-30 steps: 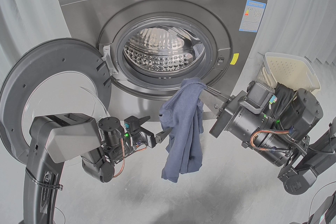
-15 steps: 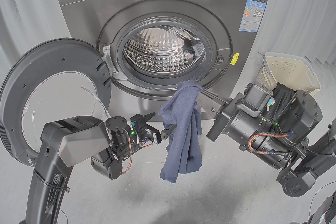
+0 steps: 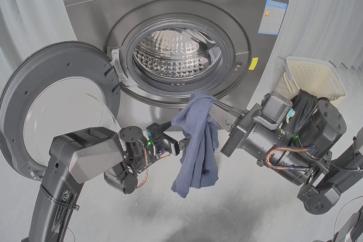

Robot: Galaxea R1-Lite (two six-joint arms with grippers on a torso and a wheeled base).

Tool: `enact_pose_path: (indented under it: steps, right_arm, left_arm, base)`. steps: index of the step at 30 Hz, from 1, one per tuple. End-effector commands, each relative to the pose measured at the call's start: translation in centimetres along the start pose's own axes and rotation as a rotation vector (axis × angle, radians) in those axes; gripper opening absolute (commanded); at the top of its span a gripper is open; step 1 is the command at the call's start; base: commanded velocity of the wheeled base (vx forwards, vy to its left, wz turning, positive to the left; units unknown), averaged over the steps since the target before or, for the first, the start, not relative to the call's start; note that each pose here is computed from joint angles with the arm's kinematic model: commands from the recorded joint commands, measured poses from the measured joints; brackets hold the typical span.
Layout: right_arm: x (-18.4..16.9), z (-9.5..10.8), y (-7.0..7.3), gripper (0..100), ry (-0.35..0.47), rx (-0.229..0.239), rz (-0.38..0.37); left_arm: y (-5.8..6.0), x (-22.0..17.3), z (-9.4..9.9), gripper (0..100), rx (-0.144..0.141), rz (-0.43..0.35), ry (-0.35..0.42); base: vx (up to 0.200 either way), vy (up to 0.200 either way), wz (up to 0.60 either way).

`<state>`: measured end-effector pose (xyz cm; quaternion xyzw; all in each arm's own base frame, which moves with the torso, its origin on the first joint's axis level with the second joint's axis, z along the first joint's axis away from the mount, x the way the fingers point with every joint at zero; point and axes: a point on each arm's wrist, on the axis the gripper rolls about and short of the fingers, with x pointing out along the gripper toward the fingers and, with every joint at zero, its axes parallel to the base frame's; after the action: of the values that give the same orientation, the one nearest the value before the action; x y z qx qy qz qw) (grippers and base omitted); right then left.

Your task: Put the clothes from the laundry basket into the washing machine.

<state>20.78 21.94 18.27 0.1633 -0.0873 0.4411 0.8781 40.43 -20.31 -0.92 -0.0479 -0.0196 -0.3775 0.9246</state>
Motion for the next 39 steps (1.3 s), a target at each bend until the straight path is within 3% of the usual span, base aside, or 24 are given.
enact_pose_path:
  steps: [1,10,18,27,38,39]
  right_arm:
    - [0.0,-0.1,0.0,0,0.004,0.000,0.000]
    - [0.0,-0.2,-0.1,0,0.005,0.000,-0.002]
    - [-0.2,0.0,-0.5,0,0.005,-0.005,-0.018]
    - [-0.3,0.0,-0.6,0,0.006,-0.005,-0.021]
    - [-0.7,0.3,-1.6,0,-0.008,-0.014,-0.065]
    - [-0.7,0.4,-1.7,0,-0.011,-0.015,-0.072]
  left_arm:
    - [0.0,0.0,-0.2,0,0.000,0.000,0.001]
    - [0.5,-0.1,0.0,0,0.005,0.014,-0.004]
    - [1.6,-1.2,2.3,0,0.011,0.054,-0.026]
    - [0.8,-2.9,4.4,0,0.023,0.060,-0.015]
    - [-0.3,-7.2,9.0,0,0.020,0.087,-0.012]
    - [-0.4,-8.0,10.1,0,0.025,0.093,-0.024]
  base:
    - [0.000,0.000,0.00]
    - [0.000,0.000,0.00]
    - [0.000,0.000,0.00]
    - [0.000,0.000,0.00]
    - [0.000,0.000,0.00]
    - [0.000,0.000,0.00]
